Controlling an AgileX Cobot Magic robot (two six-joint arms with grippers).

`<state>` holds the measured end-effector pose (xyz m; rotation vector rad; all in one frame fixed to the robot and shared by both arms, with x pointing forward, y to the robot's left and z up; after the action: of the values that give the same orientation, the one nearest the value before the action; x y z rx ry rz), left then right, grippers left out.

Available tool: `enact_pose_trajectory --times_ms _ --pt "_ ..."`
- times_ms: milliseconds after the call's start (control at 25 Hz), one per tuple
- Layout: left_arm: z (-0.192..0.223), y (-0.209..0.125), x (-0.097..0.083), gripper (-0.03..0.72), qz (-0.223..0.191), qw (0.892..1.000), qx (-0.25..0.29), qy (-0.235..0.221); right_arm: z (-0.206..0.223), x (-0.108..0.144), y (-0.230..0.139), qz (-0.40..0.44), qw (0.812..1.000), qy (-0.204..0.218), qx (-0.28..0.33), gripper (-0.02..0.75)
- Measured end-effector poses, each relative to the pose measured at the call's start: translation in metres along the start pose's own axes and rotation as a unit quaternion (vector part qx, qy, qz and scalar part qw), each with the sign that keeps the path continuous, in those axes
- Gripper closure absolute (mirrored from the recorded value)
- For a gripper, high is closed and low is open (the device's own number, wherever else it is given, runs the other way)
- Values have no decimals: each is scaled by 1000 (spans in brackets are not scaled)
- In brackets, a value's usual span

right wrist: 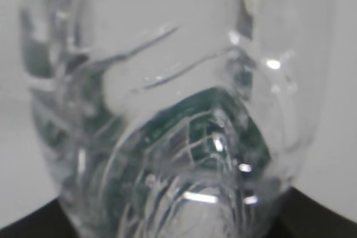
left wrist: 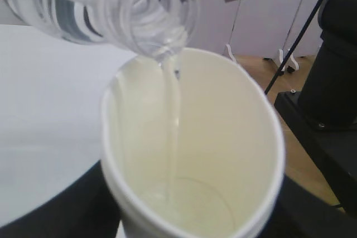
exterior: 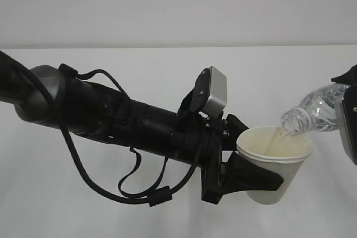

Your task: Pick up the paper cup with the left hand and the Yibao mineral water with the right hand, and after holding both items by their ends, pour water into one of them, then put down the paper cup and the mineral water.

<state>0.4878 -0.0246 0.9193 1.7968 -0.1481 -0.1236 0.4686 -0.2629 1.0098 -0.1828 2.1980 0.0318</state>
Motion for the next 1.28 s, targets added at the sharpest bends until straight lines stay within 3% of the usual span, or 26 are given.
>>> enact_pose_trajectory --times_ms 1280 --pt "0 -1 -1 243 -1 1000 3 -4 -1 -6 -1 -16 1000 -10 2 330"
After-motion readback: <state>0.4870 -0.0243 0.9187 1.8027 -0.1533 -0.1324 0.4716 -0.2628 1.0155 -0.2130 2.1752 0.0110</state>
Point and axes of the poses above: a point on each arm's last joint axis where the gripper is mounted, z pointing out along that axis toward the gripper, x along the wrist's bending axis when the last joint is at zero, y = z × x, the point moved 1 cm from there along z, pointing out along that axis toward the gripper, and after that the axes turned 8 degrees about z, right-handed, at the moved point
